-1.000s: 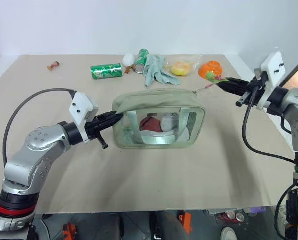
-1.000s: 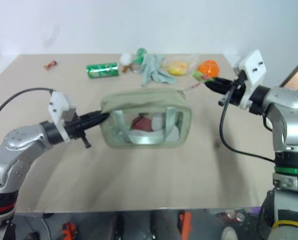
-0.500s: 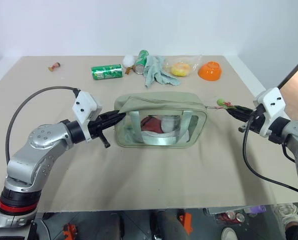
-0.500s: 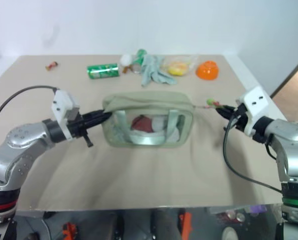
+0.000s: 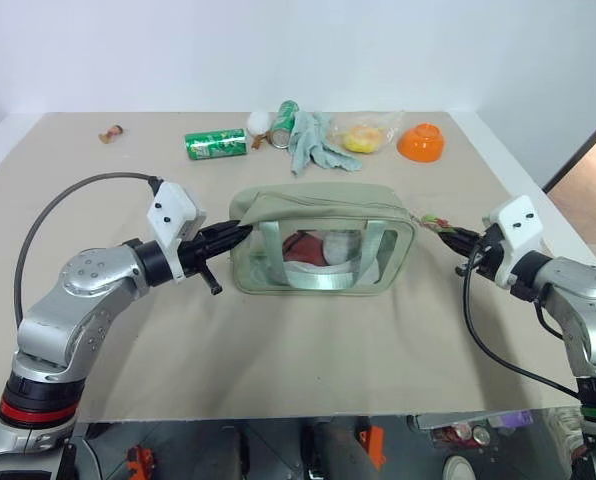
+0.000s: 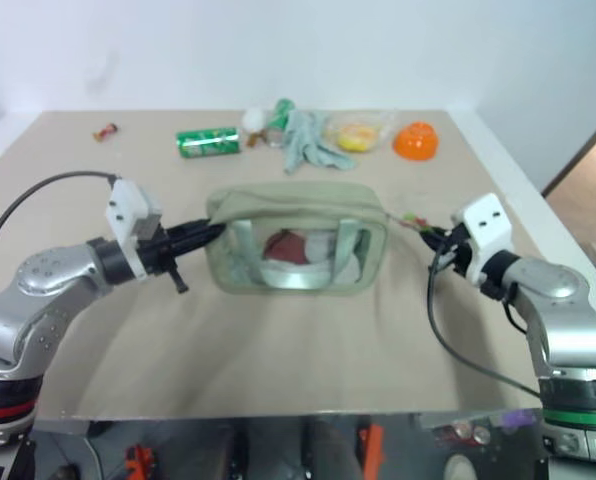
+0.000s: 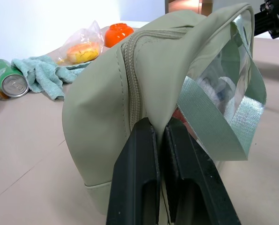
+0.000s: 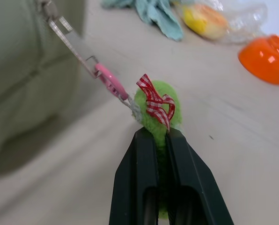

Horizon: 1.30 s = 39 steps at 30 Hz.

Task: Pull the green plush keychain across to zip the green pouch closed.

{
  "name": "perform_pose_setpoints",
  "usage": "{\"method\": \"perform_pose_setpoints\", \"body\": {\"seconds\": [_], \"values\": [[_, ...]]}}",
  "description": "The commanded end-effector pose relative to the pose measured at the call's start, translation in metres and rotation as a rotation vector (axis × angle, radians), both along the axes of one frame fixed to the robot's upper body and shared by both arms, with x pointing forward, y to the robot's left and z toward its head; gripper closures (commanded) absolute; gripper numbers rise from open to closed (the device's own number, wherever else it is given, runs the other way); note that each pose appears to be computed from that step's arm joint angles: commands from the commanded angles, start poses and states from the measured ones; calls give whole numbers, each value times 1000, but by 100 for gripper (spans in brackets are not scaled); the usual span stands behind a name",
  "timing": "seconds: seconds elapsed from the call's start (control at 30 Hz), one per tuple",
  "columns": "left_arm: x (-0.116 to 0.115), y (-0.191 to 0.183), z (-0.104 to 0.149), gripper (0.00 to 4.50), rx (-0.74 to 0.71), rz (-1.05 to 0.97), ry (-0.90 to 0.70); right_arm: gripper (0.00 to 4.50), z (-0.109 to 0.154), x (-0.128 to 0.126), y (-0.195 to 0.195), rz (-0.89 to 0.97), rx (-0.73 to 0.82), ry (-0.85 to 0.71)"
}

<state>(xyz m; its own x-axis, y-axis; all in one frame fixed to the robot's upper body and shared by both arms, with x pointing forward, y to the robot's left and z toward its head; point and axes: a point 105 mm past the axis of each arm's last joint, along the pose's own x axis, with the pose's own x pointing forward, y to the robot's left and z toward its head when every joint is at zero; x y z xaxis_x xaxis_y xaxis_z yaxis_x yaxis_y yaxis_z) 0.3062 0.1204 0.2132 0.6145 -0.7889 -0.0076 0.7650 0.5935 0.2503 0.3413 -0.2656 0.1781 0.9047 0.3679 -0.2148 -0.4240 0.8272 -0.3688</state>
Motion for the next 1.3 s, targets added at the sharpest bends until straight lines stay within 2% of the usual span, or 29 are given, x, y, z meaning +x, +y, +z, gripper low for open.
{"method": "perform_pose_setpoints", "body": {"seconds": [0.03, 0.17, 0.47, 0.73, 1.0, 1.13, 1.23, 1.27, 1.3], "values": [[0, 3, 5, 450, 3, 24, -36, 446, 3, -3, -10, -29, -62, -20], [0, 1, 5, 450, 0, 22, -37, 446, -13, -7, 7, 30, -92, 10], [-1, -8, 1, 450, -2, -6, -35, 446, -16, 0, 60, 156, -19, -2], [-1, -10, 0, 450, 0, -13, -35, 446, -20, 3, 47, 140, -44, 13], [0, -10, 0, 450, -4, -14, -37, 446, -44, 0, 38, 146, -97, 41], [2, -10, 1, 450, -10, -14, -38, 446, -34, 4, 41, 150, -76, -1], [1, -9, 3, 450, -32, -20, -33, 446, -17, 7, 43, 152, 1, -36], [0, -8, 5, 413, -45, -26, -32, 449, -11, 7, 44, 158, 29, -47], [-1, -8, 6, 367, -52, -35, -30, 416, -5, 8, 44, 162, 48, -59]]}}
